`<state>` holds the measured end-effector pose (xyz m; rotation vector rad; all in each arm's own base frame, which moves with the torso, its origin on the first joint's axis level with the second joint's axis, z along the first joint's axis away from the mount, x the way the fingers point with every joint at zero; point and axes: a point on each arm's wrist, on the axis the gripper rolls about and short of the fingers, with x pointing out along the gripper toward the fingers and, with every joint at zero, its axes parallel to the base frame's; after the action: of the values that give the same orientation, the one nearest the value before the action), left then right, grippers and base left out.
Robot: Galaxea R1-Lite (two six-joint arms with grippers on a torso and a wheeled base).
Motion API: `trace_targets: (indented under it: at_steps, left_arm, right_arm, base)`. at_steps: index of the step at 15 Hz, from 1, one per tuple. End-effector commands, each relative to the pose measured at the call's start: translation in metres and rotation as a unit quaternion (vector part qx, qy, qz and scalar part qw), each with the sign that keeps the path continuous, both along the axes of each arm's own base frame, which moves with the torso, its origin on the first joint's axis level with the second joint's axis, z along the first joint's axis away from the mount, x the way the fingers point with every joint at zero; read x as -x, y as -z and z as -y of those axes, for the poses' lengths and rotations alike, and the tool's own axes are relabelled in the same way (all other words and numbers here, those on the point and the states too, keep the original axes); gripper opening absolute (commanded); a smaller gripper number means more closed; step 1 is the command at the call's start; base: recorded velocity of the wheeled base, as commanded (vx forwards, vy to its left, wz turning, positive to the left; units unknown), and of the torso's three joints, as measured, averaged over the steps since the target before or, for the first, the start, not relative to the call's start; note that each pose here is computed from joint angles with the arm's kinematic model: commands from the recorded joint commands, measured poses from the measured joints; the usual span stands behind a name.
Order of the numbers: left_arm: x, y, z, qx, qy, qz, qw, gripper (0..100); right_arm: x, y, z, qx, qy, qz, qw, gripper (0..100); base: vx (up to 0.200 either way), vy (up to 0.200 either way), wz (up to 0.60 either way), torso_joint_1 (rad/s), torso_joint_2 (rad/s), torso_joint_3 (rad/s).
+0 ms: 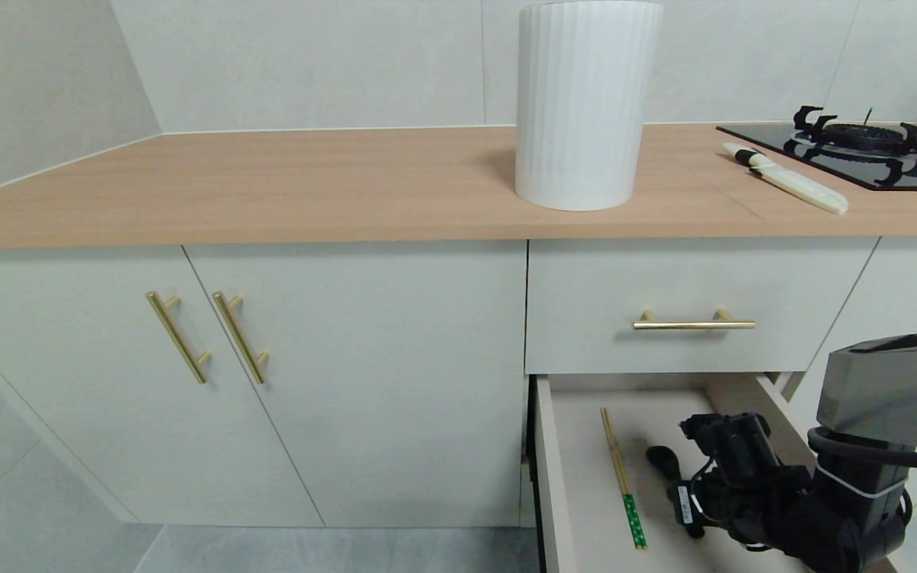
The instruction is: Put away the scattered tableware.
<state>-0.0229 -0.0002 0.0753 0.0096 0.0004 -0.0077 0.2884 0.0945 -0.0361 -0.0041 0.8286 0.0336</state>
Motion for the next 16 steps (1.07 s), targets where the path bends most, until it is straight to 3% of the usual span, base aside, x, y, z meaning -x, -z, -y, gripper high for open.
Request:
trace_targets:
  at_steps: [1,6,8,13,16]
  left_arm:
    - [0.0,0.0,0.0,0.0,0.0,-0.001,1.0,100]
    - [0.0,0.0,0.0,0.0,0.0,-0.001,1.0,100]
    - [0.0,0.0,0.0,0.0,0.0,-0.001,1.0,100]
    - [0.0,0.0,0.0,0.0,0.0,-0.001,1.0,100]
    - [0.0,0.0,0.0,-0.001,0.0,-0.001,1.0,100]
  right_arm:
    - [0.0,-0.001,0.0,-0.001,0.0,0.001,1.0,100]
    - [0.001,-0.005,0.0,-0.002,0.0,0.007,1.0,100]
    - [0.004,-0.023,0.001,-0.006,0.003,0.029,1.0,100]
    - [0.022,-0.086,0.007,-0.025,-0.001,0.078,0.997,100]
    - [0.047,-0.142,0.008,-0.035,-0.017,0.094,0.995,100]
  base:
    - [0.0,0.0,0.0,0.0,0.0,0.0]
    - [0.0,0.0,0.0,0.0,0.0,0.0]
    - [0.0,0.0,0.0,0.0,0.0,0.0]
    - [0.0,0.0,0.0,0.0,0.0,0.0]
    - [0.0,0.0,0.0,0.0,0.0,0.0]
